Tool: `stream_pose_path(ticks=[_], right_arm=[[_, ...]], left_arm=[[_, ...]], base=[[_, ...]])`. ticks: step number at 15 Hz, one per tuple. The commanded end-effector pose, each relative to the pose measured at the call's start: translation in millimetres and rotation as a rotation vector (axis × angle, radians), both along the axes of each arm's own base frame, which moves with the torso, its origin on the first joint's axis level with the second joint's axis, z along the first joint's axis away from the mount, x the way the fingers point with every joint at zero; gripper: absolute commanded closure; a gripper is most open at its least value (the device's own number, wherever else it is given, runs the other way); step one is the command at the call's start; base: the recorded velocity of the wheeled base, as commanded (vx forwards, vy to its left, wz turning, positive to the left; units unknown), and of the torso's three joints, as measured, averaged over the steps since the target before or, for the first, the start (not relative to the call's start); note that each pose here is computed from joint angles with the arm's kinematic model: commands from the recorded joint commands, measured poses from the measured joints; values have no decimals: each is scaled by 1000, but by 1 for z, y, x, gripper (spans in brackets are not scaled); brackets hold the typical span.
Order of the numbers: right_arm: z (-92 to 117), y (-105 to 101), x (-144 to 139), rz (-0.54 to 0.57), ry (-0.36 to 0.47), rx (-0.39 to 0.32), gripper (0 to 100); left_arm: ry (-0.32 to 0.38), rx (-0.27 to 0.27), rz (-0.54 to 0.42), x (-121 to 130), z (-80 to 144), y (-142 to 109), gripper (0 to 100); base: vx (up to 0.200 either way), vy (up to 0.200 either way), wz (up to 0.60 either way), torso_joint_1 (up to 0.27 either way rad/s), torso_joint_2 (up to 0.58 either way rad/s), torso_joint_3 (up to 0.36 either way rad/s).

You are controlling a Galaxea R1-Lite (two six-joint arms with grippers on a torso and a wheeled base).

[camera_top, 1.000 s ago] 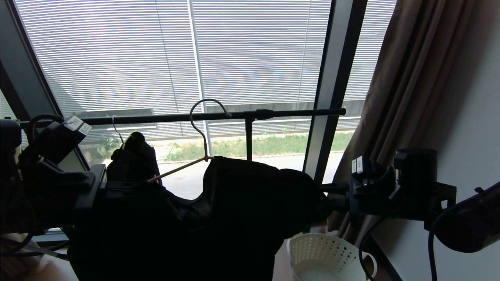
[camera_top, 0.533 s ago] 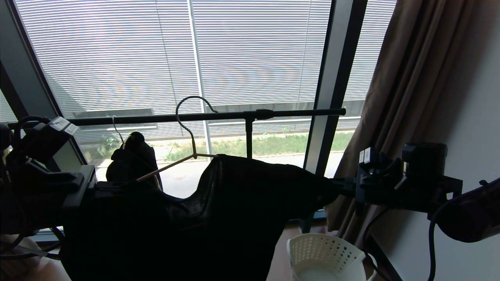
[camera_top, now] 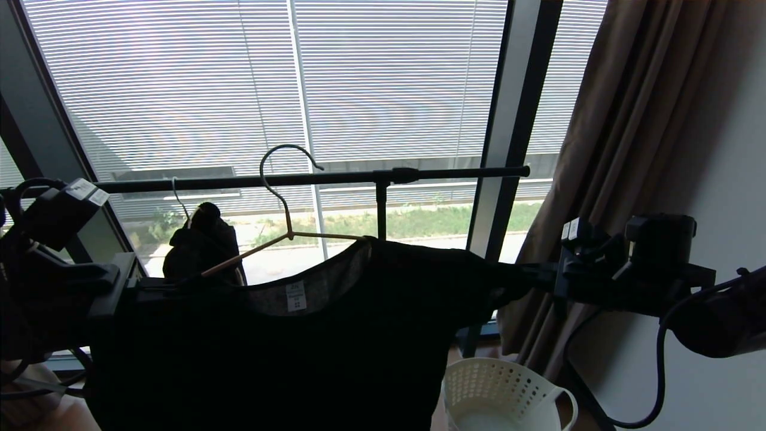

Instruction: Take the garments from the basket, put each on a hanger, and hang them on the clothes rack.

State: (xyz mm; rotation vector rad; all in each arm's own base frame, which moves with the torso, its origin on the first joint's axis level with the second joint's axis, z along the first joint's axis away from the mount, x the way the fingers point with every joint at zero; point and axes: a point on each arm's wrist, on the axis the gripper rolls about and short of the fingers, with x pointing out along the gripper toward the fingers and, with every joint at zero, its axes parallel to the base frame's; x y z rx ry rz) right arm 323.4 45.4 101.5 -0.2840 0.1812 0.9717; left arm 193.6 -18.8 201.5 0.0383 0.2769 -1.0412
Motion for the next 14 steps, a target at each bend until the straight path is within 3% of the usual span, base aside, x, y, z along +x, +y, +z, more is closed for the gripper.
stream_pose_path(ticks=[1,3,4,9,14], right_arm=[[0,1,-2,5,3,0,100],[2,8,-10,25,25,-7,100],[0,9,-13,32,24,-15,0],[4,31,-27,89,0,-40,0],[12,51,-38,41,-39,-88,0]], left_arm=[[-2,-1,10,0,1,2,100],[3,-1,21,-1,0,4,100],[9,-1,30,-1,-2,6,100],[15,-2,81,1,-3,16,100],[42,-1,118,7,-9,23,100]], base=[[0,0,0,0,0,0],[0,0,0,0,0,0],[0,0,0,0,0,0],[0,0,0,0,0,0],[0,0,0,0,0,0]])
